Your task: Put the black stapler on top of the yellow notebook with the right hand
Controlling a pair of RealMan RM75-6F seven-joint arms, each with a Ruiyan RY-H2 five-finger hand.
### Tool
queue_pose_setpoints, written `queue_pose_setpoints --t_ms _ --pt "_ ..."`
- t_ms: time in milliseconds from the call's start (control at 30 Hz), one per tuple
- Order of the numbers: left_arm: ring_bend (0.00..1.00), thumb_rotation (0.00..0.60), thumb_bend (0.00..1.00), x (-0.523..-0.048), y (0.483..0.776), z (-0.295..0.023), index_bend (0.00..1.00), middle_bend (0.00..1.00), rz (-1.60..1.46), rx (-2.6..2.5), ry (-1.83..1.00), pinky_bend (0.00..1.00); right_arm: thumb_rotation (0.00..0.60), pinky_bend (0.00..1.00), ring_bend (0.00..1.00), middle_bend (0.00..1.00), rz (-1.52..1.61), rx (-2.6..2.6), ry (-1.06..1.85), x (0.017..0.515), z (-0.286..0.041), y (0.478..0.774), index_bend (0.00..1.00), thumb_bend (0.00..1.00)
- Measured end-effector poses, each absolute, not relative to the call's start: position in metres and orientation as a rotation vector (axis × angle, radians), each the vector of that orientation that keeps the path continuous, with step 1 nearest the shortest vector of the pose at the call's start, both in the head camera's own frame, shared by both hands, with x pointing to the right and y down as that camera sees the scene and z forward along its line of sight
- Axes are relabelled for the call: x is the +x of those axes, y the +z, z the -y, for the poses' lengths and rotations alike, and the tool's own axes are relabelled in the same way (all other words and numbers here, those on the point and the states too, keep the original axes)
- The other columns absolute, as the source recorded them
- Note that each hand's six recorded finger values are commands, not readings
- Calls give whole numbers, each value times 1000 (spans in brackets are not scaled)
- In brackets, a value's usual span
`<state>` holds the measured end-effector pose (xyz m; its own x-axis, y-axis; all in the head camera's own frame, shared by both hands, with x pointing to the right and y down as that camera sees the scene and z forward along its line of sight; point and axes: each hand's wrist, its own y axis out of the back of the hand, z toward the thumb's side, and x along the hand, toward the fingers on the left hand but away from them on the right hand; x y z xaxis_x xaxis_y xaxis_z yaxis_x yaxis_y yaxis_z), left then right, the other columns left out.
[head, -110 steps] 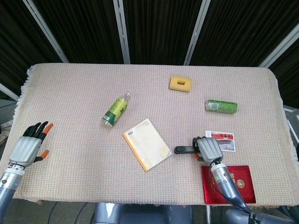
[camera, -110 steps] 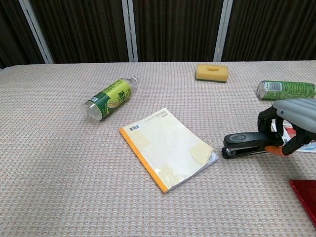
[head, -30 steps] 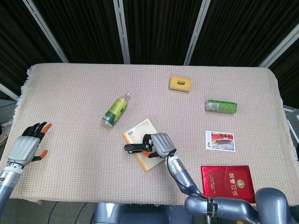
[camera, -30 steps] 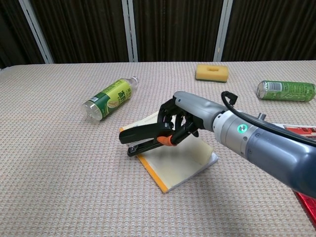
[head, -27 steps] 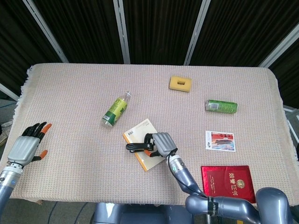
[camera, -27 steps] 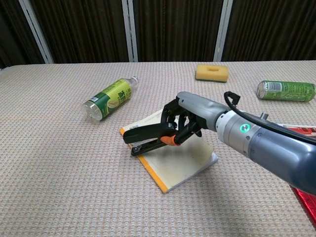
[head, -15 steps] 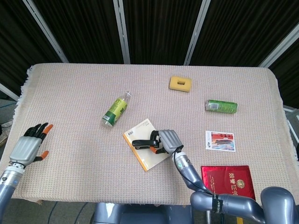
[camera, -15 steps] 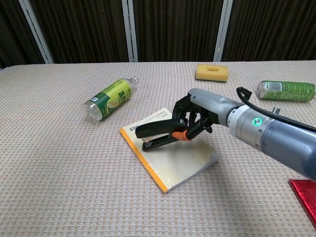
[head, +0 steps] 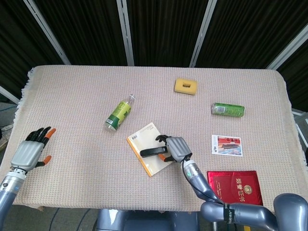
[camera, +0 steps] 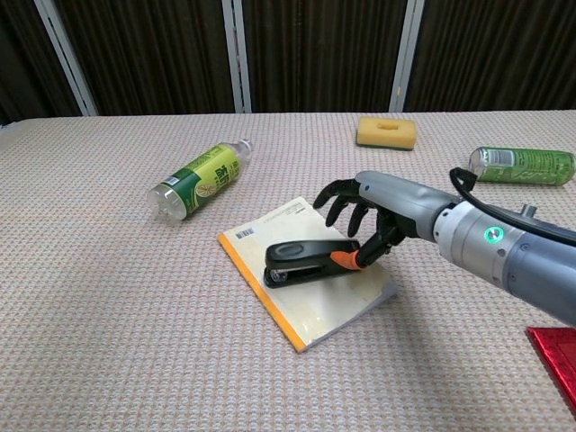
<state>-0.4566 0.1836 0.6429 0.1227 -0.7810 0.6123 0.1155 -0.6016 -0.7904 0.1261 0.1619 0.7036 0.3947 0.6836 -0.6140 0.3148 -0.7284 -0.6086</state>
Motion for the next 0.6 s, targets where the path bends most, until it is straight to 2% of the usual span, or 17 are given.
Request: queue_pose_setpoints --t_ms 100,267,400,600 --pt "0 600 318 -457 643 -183 0 0 -655 -1682 -1571 111 600 412 143 36 823 -2249 1280 129 -165 700 0 295" --pt "0 600 319 -456 642 -183 0 0 -655 -1685 -1563 110 600 394 126 5 816 -2226 1287 135 -167 691 0 293" --pt "0 600 320 -455 641 -184 0 0 -658 -1686 -1555 110 600 334 85 0 831 -2205 1283 143 -166 681 0 284" --pt "0 600 319 -455 637 -184 0 0 -667 -1681 -1542 110 600 200 0 0 876 -2081 1274 173 -160 649 0 228"
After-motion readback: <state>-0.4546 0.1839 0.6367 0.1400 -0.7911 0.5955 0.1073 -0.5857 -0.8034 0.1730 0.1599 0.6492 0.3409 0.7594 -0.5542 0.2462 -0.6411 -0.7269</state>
